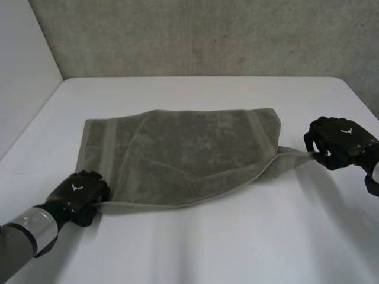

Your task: Fold the towel.

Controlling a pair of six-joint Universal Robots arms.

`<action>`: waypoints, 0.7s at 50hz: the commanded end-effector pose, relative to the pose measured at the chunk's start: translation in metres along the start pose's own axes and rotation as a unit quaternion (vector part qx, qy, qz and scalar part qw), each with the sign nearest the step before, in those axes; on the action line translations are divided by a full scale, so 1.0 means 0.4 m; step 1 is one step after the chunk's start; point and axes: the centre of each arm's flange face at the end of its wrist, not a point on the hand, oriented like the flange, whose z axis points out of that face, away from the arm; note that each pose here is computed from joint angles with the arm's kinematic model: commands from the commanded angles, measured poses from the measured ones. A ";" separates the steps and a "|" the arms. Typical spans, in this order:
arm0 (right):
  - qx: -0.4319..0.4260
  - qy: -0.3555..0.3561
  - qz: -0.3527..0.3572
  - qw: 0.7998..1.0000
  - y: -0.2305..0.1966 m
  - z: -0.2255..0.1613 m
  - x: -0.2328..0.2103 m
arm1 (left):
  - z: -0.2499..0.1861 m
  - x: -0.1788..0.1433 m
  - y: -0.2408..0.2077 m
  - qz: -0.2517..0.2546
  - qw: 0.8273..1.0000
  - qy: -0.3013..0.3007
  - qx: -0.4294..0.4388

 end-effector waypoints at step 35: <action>0.079 -0.035 -0.041 0.995 -0.185 -0.142 0.099 | -0.072 -0.109 -0.265 -0.031 0.992 0.051 0.115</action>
